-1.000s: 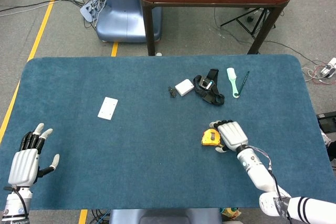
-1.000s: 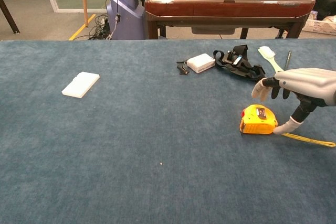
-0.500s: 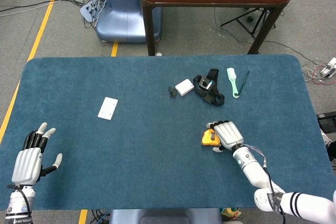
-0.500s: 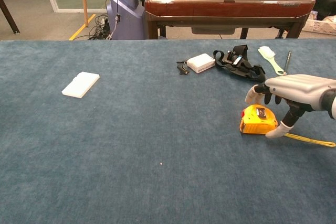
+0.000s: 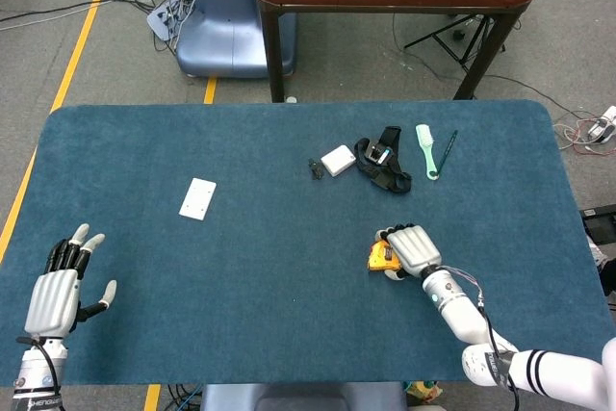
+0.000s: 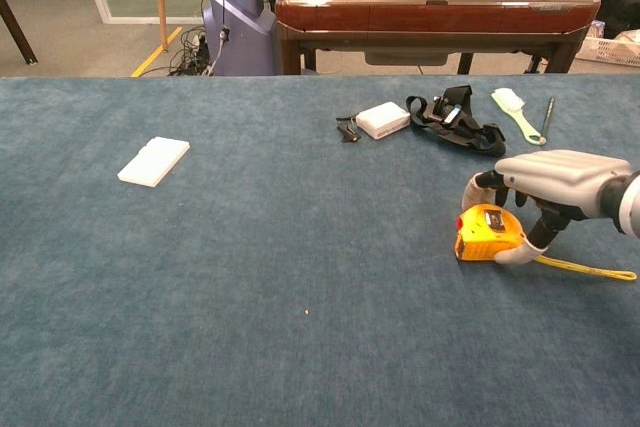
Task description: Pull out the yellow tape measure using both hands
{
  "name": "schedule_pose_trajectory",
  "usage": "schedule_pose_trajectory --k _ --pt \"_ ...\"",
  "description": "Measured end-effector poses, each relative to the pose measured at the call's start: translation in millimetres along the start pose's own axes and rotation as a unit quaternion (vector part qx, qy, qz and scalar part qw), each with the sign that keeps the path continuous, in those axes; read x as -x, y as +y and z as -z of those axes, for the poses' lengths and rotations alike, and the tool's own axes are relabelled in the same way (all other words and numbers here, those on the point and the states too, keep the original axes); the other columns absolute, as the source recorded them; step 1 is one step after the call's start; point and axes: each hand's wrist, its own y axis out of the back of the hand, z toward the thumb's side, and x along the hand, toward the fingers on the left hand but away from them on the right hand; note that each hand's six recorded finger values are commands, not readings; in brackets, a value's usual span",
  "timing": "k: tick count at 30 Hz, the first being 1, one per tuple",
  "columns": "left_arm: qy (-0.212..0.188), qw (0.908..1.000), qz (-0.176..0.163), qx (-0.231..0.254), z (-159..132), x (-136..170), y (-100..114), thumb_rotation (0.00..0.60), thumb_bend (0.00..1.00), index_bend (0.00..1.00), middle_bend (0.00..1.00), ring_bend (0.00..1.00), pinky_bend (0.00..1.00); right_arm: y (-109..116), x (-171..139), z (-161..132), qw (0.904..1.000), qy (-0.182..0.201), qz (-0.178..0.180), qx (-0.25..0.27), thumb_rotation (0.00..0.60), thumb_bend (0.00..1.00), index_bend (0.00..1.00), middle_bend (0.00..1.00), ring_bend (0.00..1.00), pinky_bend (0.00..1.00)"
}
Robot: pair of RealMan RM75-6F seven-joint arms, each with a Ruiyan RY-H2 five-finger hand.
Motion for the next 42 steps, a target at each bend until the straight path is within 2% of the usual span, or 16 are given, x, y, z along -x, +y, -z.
schedule_pose_trajectory --k 6,9,11,14,17,23,30,37,42 --pt "-0.002 1.0 0.002 0.0 0.2 -2.1 -1.3 0.6 0.34 0.13 0.0 0.0 0.0 0.7 3.7 -2.5 1.0 0.0 0.002 0.002 0.6 0.37 0.38 0.4 0.31 0.29" --pt "0.0 1.0 0.002 0.001 1.4 -3.6 -1.2 0.6 0.34 0.13 0.0 0.0 0.0 1.9 3.9 -5.3 1.0 0.005 0.007 0.002 0.6 0.48 0.44 0.45 0.35 0.29" --pt "-0.001 1.0 0.003 0.002 1.3 -5.6 -0.7 0.6 0.34 0.13 0.0 0.0 0.0 4.2 3.8 -7.2 0.9999 0.007 0.014 0.004 0.6 0.59 0.49 0.5 0.38 0.29" --pt "-0.005 0.9999 0.007 0.011 -0.7 -10.3 0.3 0.6 0.34 0.13 0.0 0.0 0.0 10.2 2.3 -11.0 0.9995 0.013 0.027 0.009 0.6 0.68 0.55 0.55 0.44 0.3" --pt "-0.014 0.9993 0.015 0.03 -6.4 -19.2 1.4 0.6 0.34 0.13 0.0 0.0 0.0 19.3 0.2 -15.9 0.9989 0.017 0.04 0.018 0.6 0.73 0.59 0.59 0.48 0.32" --pt "-0.043 0.9947 0.038 0.085 -29.3 -45.9 1.3 0.6 0.34 0.13 0.0 0.0 0.0 43.8 -4.6 -35.4 0.9969 0.033 0.063 0.033 0.6 0.75 0.63 0.62 0.52 0.35" --pt "-0.08 0.9798 0.077 0.166 -73.9 -82.8 -8.5 0.6 0.34 0.1 0.0 0.0 0.0 70.0 -5.1 -56.4 0.9953 0.031 0.077 0.05 0.6 0.77 0.64 0.63 0.55 0.36" --pt "-0.102 0.9682 0.121 0.194 -110.8 -98.4 -36.0 0.6 0.34 0.02 0.0 0.0 0.0 92.4 -0.2 -78.4 0.9932 0.018 0.089 0.072 0.6 0.78 0.65 0.64 0.57 0.36" --pt "-0.113 0.9625 0.143 0.2 -132.1 -105.0 -53.1 0.6 0.34 0.0 0.0 0.0 0.0 104.6 3.9 -93.9 0.9908 0.005 0.1 0.091 0.6 0.78 0.66 0.65 0.59 0.36"
